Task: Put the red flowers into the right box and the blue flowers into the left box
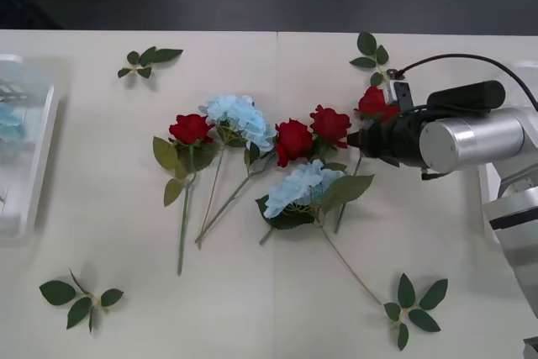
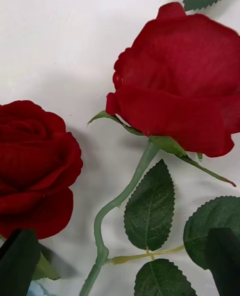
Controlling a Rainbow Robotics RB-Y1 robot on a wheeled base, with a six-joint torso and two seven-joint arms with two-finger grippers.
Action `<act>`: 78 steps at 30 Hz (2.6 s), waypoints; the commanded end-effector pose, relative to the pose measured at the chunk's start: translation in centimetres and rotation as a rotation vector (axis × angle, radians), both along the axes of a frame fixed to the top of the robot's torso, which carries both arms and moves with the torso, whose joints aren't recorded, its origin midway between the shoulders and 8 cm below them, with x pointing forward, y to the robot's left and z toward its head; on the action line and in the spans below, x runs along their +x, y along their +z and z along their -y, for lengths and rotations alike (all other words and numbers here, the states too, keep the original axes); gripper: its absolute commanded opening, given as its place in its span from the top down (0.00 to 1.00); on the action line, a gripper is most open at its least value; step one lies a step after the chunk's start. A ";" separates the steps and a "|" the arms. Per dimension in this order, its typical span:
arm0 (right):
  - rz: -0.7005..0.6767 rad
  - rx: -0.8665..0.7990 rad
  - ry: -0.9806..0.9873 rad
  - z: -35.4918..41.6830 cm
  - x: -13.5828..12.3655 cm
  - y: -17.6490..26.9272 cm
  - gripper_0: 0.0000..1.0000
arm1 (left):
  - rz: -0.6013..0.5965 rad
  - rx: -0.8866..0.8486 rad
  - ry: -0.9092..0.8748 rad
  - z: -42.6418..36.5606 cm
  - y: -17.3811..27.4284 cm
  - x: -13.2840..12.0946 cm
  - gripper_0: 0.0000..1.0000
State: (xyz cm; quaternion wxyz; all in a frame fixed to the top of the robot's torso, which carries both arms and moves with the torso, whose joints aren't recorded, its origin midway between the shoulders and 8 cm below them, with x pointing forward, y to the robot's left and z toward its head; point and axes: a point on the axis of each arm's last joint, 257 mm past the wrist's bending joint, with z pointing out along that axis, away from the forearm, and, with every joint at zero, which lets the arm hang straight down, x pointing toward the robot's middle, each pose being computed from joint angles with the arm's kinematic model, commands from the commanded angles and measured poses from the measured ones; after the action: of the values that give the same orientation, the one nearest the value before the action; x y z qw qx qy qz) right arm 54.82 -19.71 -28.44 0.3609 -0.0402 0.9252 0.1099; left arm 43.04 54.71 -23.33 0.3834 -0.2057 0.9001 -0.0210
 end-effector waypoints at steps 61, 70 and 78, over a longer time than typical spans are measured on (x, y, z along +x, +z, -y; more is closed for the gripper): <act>-0.095 -0.167 0.117 5.8 -5.6 3.0 0.02 | -0.216 0.125 -0.424 32.1 -2.8 7.9 0.00; -0.130 -0.163 0.113 6.4 -2.8 4.9 0.03 | -0.219 0.121 -0.422 33.3 -4.2 8.8 0.00; -0.158 -0.164 0.112 6.7 -3.4 3.6 0.03 | -0.238 0.136 -0.424 33.6 -5.3 8.7 0.00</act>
State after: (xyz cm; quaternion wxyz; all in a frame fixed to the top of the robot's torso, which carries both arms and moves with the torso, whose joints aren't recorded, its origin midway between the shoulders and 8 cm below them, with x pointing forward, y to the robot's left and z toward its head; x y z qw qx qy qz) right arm 51.32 -25.06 -25.46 0.2683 -0.1010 0.9555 0.0693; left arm 50.67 21.43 -29.75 0.2582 0.0167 0.9658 -0.0141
